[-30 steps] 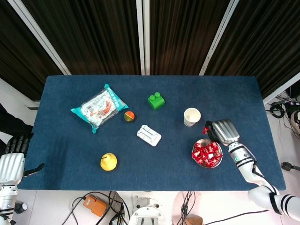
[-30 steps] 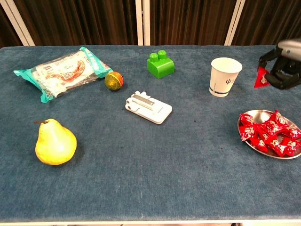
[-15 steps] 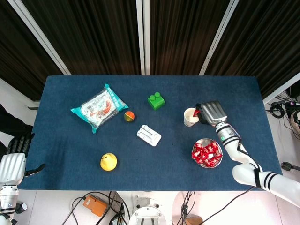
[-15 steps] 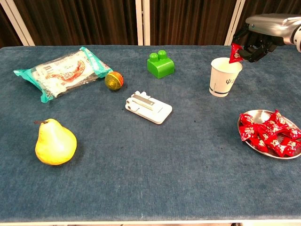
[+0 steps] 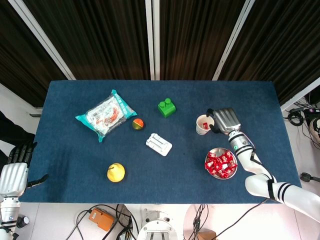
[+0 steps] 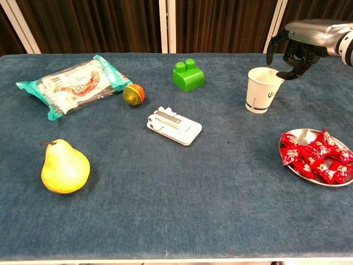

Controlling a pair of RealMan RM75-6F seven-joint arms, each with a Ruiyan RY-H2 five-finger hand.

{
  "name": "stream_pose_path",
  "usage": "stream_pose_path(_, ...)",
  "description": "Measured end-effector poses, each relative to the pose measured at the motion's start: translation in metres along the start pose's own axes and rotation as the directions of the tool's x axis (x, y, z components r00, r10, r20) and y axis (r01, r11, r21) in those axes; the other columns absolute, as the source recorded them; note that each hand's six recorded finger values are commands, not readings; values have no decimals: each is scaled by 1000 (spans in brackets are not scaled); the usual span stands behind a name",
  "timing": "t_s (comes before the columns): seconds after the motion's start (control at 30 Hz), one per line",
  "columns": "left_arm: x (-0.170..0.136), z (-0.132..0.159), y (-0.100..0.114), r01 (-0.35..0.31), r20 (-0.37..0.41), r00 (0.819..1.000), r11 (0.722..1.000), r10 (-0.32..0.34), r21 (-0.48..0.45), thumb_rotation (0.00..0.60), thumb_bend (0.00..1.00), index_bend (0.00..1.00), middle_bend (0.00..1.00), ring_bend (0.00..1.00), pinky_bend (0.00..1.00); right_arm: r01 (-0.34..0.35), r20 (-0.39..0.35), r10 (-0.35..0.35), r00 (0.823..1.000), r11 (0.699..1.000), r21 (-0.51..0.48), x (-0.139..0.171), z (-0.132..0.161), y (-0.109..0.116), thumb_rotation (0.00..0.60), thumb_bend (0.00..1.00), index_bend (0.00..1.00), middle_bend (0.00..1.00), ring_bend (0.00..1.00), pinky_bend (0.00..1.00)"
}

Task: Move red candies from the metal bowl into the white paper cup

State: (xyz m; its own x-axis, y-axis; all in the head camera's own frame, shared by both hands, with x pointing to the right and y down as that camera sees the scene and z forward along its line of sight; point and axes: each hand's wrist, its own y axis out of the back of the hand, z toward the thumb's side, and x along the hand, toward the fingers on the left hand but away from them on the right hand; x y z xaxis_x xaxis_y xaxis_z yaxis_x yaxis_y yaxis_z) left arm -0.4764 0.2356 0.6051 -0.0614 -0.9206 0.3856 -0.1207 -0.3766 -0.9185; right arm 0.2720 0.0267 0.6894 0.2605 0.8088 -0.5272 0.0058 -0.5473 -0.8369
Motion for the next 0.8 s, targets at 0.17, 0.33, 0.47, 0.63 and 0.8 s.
stream_pose_path(0.17,1,0,-2,5,1,1000,1000,-5,-1,600,0,0,0,0,0,62,-42,-62,997,998,-6,22,2,12,600,392,429,863,873,1000)
stream_pose_path(0.33,2,3,-3,5,10,1000,1000,-5,-5,600,0,0,0,0,0,60,-87,-58,995,998,19,67,-1,7,600,272,430,841,915,1000)
stream_pose_path(0.47,3,5,-3,2,19,1000,1000,-2,-7,600,0,0,0,0,0,-21,-101,23,995,999,29,99,-4,-18,600,269,464,860,982,1000)
stream_pose_path(0.63,3,6,-2,-6,24,1000,1000,6,-8,600,0,0,0,0,0,-116,-134,119,984,993,32,111,6,-51,600,270,482,878,1000,1000)
stream_pose_path(0.8,0,4,-2,-8,19,1000,1000,8,-10,600,0,0,0,0,0,-160,-161,166,973,986,52,108,15,-72,600,309,494,879,1000,1000)
